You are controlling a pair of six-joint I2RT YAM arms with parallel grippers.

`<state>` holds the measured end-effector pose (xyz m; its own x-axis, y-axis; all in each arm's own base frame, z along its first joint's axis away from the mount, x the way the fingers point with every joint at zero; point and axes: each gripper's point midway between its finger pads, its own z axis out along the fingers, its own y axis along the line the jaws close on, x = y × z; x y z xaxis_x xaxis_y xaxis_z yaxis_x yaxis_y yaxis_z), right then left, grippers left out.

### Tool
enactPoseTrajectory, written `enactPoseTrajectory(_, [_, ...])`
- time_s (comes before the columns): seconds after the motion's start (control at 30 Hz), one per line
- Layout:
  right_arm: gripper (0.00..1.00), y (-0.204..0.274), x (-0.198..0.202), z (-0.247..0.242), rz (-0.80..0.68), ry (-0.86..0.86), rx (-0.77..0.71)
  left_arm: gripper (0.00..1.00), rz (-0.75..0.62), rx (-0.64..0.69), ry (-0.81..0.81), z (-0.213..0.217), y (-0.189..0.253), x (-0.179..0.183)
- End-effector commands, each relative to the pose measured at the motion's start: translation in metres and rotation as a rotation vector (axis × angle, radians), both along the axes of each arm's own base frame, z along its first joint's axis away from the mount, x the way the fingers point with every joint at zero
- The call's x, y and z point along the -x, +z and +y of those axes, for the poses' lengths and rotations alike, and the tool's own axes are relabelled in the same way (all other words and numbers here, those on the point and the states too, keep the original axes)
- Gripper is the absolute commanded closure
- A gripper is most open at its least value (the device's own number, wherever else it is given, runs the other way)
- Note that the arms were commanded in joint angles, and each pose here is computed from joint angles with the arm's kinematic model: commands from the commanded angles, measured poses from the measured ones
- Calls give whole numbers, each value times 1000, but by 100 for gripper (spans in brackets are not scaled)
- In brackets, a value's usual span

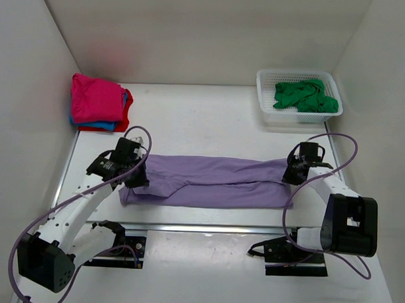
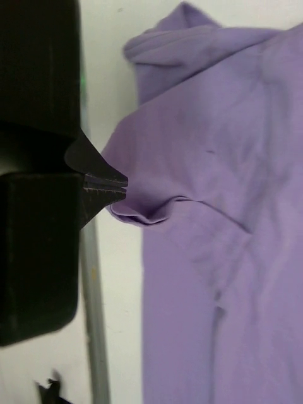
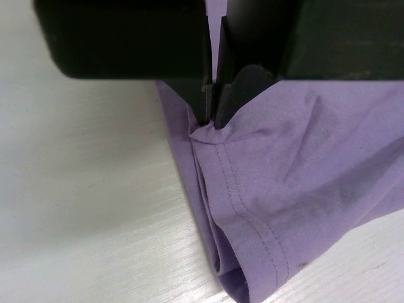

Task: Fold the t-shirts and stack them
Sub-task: Fold the other side of the tshirt into a rectangle

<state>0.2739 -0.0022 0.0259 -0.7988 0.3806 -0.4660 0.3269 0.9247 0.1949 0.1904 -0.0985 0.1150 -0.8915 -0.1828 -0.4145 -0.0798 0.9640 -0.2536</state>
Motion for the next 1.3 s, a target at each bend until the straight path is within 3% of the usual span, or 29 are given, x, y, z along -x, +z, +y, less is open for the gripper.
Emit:
enactPoseTrajectory(0.0, [100,10,-17,-1,-52,18,15,100,-138,-15,21,-1,14,-42])
enactPoseTrajectory(0.2, [100,7,-18,-3,-49,19,13,100,-195,-64,63,6,6,-80])
enactPoseTrajectory(0.37, [100,6,-19,1,-39,36,32,100,-152,-220,149,26,-18,-97])
enactPoseTrajectory(0.4, [98,4,-19,-2,-28,26,47,100,-151,-255,182,33,-19,-101])
enactPoseTrajectory(0.43, [90,2,-17,-2,-17,29,55,100,-128,-301,193,40,-26,-101])
enactPoseTrajectory(0.47, [84,1,-16,2,-2,44,51,97,-105,-324,200,44,-31,-103])
enactPoseTrajectory(0.53, [69,5,-18,-3,-4,33,91,74,-97,-363,209,51,-39,-107])
enactPoseTrajectory(0.6, [56,13,-22,-2,-20,48,107,58,-87,-364,240,61,-44,-107])
enactPoseTrajectory(0.73, [46,44,-37,4,-99,101,152,40,-235,-338,301,65,-9,-114])
enactPoseTrajectory(0.83, [41,64,-51,12,-154,151,181,40,-306,-270,320,55,19,-104])
enactPoseTrajectory(0.97, [50,71,-64,40,-205,264,148,60,-237,-147,258,33,3,-67])
enactPoseTrajectory(1.17, [51,46,-64,69,-151,347,117,63,-108,-205,223,21,-53,-31])
enactPoseTrajectory(1.27, [51,34,-60,82,-130,367,110,67,-95,-249,239,26,-64,-37])
